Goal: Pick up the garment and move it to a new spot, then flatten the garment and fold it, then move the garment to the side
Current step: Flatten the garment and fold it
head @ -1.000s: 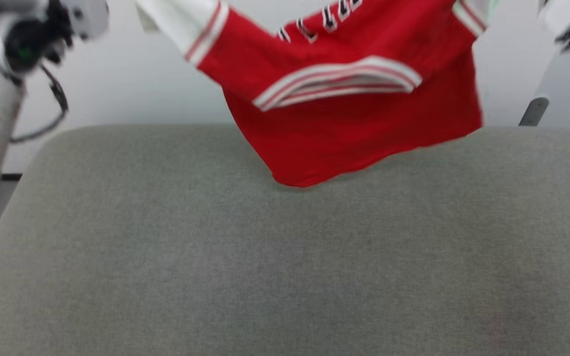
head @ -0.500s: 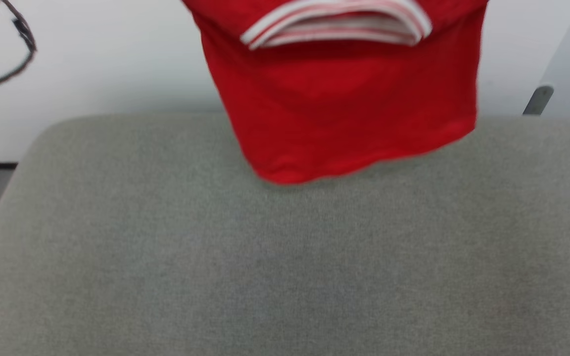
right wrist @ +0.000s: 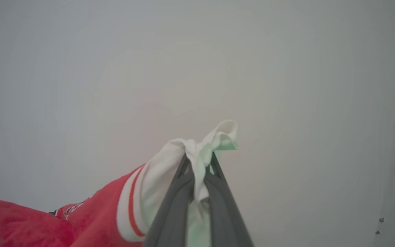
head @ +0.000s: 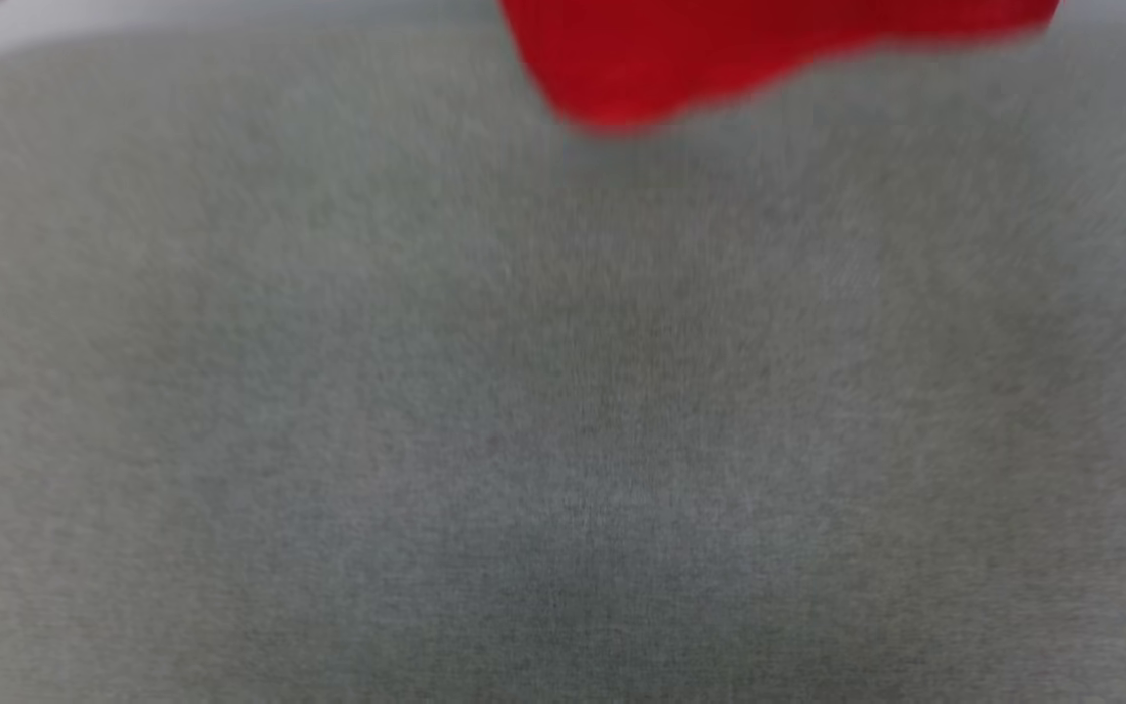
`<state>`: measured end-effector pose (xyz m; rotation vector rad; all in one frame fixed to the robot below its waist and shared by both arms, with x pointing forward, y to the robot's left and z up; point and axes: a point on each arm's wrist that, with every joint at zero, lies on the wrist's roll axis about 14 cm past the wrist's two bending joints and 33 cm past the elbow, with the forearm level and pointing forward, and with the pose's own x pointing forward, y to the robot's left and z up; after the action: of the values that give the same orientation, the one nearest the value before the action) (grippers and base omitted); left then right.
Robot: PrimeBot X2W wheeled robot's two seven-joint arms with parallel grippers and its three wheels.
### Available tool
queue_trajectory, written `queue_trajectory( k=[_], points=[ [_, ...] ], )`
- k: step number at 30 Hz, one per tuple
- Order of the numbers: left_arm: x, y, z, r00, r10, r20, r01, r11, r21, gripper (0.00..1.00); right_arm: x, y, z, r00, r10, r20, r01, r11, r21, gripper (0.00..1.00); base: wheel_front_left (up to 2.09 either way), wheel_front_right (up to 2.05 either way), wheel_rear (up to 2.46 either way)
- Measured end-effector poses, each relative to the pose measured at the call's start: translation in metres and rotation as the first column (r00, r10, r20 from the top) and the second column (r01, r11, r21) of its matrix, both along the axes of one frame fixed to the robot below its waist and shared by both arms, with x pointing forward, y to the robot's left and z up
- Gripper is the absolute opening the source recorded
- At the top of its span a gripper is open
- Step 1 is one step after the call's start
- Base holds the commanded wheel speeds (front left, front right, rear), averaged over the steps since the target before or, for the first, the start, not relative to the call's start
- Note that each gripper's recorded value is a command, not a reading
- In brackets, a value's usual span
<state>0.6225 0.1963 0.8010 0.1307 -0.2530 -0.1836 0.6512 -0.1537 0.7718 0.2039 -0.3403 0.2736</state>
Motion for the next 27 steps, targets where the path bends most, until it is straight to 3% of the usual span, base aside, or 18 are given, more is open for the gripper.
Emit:
queue_trajectory(
  k=[3, 8, 14, 17, 22, 27],
  points=[
    [0.021, -0.012, 0.009, 0.992, -0.028, 0.126, 0.03, 0.999, -0.018, 0.0, 0.022, 0.002, -0.016, 0.997, -0.024, 0.068, 0.025, 1.0, -0.007, 0.0, 0.0, 0.0, 0.0],
    [0.058, -0.022, -0.029, 0.981, -0.067, 0.182, 0.078, 0.996, -0.052, 0.0, 0.063, 0.009, -0.091, 0.999, -0.031, -0.011, 0.031, 0.998, -0.05, 0.0, 0.0, 0.0, 0.0],
    [0.093, -0.014, -0.145, 0.998, -0.061, -0.001, 0.06, 0.995, -0.08, 0.0, 0.087, 0.023, -0.212, 0.978, 0.0, -0.209, -0.011, 0.998, -0.056, 0.0, 0.0, 0.0, 0.0],
    [0.093, -0.004, -0.188, 0.995, -0.044, -0.084, 0.036, 0.995, -0.096, 0.0, 0.088, 0.031, -0.252, 0.958, 0.027, -0.285, -0.04, 0.998, -0.04, 0.0, 0.0, 0.0, 0.0],
    [0.075, 0.016, -0.248, 0.965, 0.002, -0.262, -0.025, 0.996, -0.087, 0.0, 0.08, 0.042, -0.287, 0.918, 0.086, -0.388, -0.079, 0.996, 0.033, 0.0, 0.0, 0.0, 0.0],
    [0.045, 0.037, -0.272, 0.923, 0.028, -0.383, -0.085, 0.988, -0.132, 0.0, 0.06, 0.043, -0.293, 0.876, 0.135, -0.463, -0.11, 0.991, 0.08, 0.0, 0.0, 0.0, 0.0]
  ],
)
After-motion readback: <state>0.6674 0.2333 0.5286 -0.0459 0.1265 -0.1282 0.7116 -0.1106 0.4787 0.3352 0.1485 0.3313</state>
